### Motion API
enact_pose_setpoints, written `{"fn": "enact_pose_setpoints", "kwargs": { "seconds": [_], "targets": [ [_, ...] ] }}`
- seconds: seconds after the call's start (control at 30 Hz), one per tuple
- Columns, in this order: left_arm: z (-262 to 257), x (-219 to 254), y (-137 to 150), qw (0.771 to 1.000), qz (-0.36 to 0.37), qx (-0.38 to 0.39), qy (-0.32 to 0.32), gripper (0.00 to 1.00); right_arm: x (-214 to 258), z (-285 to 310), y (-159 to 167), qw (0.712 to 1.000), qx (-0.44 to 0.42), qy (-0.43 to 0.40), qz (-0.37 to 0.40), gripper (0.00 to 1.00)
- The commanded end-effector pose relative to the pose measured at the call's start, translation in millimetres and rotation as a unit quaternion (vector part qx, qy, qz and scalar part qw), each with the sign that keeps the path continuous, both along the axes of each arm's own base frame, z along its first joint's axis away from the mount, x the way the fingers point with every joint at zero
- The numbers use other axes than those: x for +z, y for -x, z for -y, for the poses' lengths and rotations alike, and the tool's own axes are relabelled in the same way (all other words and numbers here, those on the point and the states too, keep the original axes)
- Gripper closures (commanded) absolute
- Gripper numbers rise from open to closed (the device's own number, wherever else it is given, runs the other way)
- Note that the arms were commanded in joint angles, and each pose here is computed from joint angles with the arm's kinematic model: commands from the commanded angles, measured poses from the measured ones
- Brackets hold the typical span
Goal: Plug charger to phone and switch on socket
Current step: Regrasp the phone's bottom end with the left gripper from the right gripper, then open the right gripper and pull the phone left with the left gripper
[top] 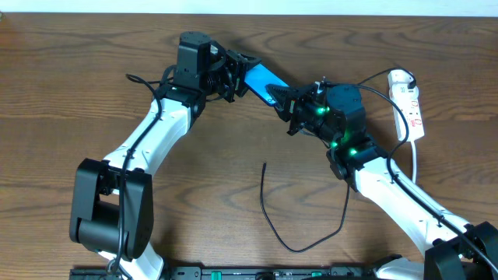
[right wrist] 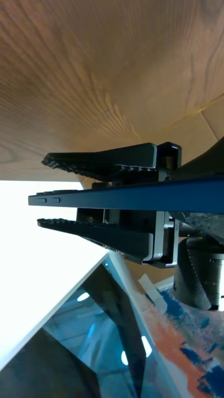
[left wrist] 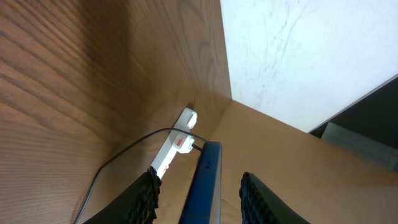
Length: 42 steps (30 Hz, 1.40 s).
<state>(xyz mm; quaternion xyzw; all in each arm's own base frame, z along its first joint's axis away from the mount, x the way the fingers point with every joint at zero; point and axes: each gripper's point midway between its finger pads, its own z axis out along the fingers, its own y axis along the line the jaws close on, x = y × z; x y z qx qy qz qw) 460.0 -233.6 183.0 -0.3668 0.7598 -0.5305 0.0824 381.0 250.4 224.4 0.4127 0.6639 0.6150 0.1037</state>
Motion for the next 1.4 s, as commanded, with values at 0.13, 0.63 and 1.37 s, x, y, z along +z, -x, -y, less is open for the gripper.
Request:
{"fn": "enact_pose_setpoints", "kwargs": {
  "seconds": [0.13,0.63,1.37],
  "targets": [
    [-1.0,15.4,-0.7,1.0,0.022,0.002,0.001,0.58,14.2,-9.2,3.2,1.0,0.007,-0.023,-0.001,0.98],
    [-1.2,15.4,-0.7,1.0,0.022,0.002,0.001,0.81,12.6,-9.1,3.6,1.0,0.006,-0.023,-0.006,0.99],
    [-0.8,15.5,-0.3,1.0,0.023,-0.001,0.0,0.92,10.8,-8.9,3.9,1.0,0.006,-0.021,-0.009,0.95]
  ]
}}
